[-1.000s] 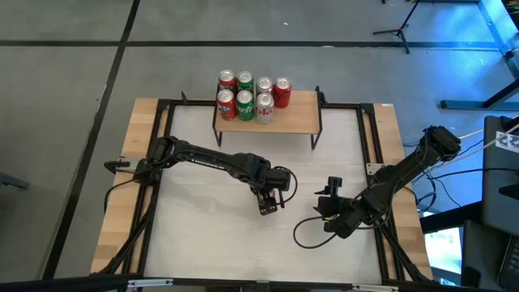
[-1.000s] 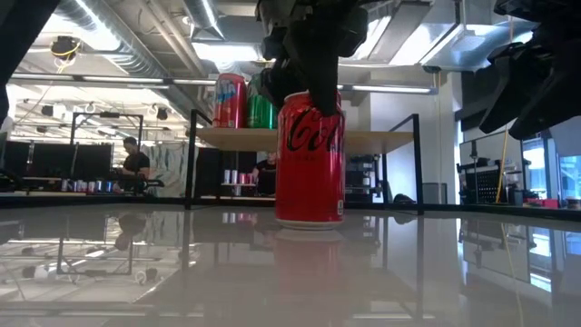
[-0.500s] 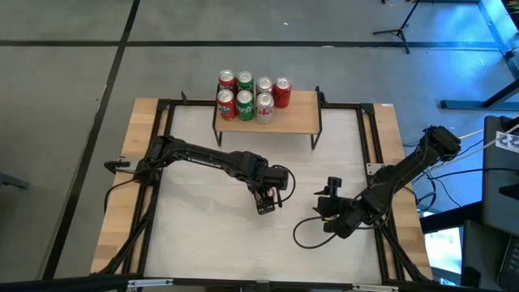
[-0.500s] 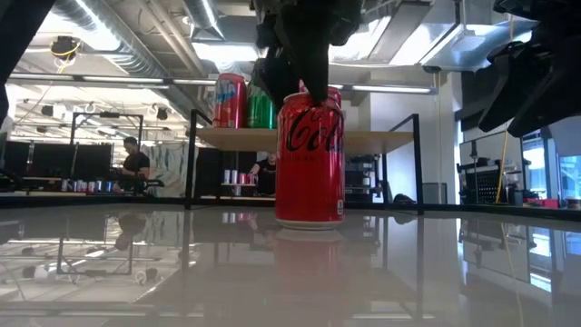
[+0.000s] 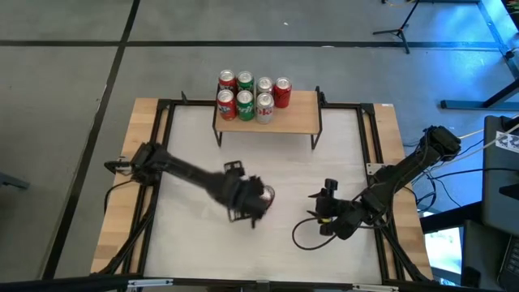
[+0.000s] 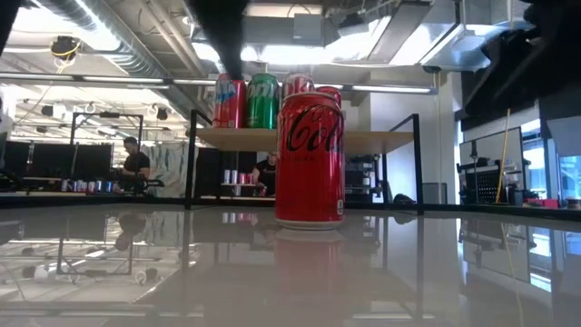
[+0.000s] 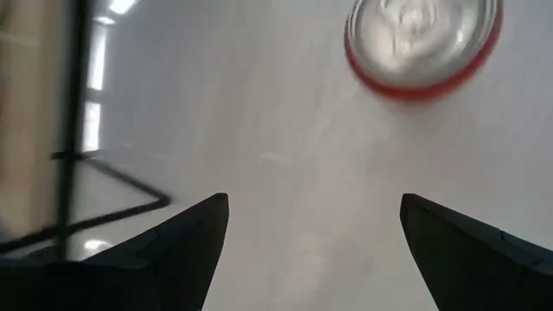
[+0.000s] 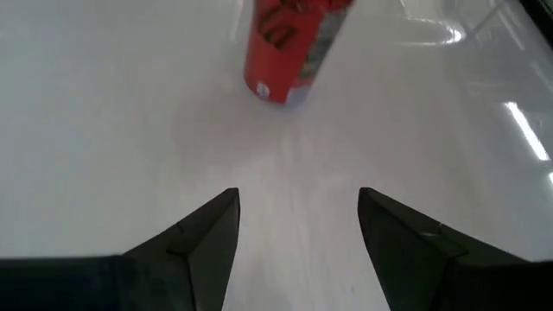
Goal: Place canned beverage on shelf
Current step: Put the red black soda can aligned with the other red black soda can on the shelf
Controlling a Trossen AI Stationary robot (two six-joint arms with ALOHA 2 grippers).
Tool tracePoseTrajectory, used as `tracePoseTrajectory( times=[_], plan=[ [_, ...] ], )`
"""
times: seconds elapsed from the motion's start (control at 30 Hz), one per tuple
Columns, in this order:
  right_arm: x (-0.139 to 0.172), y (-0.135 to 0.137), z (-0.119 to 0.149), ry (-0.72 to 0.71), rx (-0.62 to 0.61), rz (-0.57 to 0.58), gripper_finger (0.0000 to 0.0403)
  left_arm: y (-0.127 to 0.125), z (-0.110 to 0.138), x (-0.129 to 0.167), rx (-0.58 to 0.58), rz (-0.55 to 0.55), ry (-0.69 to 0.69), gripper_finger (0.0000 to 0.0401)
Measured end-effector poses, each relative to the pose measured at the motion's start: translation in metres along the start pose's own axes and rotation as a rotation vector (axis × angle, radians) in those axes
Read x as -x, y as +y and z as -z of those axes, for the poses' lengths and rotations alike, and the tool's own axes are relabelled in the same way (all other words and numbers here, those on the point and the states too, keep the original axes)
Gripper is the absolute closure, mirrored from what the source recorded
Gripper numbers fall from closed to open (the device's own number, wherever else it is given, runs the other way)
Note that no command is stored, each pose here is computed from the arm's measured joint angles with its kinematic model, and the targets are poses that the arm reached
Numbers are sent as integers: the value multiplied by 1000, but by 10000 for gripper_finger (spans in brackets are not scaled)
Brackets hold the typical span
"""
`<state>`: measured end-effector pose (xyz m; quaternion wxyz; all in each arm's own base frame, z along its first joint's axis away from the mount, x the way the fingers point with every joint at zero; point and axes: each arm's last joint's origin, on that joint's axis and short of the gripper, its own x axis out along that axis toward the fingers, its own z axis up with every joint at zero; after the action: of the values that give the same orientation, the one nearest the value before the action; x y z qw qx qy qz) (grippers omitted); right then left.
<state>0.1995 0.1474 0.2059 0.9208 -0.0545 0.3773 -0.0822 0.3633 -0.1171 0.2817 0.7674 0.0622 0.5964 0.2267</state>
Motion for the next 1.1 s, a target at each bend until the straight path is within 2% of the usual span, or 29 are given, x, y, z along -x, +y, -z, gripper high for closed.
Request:
tracePoseTrajectory(
  times=[0.13, 0.23, 0.4, 0.5, 0.57, 0.67, 0.83, 1.0, 1.1],
  plan=[
    [0, 4, -7, -67, -4, -33, 170, -24, 27, 7, -44, -103, -30, 70],
    [-1, 9, -15, -140, -9, -56, 153, -38, 47, 7, -61, -142, -45, 70],
    [-9, 19, -25, -244, 28, -60, 84, -48, 74, -4, -51, -199, -49, 70],
    [-21, 21, -30, -278, 16, -30, 29, -52, 86, -14, -39, -231, -75, 70],
    [-32, 21, -32, -298, 1, 7, 10, -54, 93, -21, -32, -230, -103, 70],
    [-49, 18, -34, -298, -21, 51, 23, -54, 100, -32, -24, -186, -153, 70],
    [-71, 10, -38, -301, -68, 93, 41, -46, 111, -48, 12, -45, -247, 70],
    [-79, 1, -42, -283, -88, 53, 44, -38, 117, -62, 40, 144, -355, 70],
    [-79, 2, -41, -272, -81, 19, 44, -41, 119, -75, 10, 224, -455, 70]
  ],
)
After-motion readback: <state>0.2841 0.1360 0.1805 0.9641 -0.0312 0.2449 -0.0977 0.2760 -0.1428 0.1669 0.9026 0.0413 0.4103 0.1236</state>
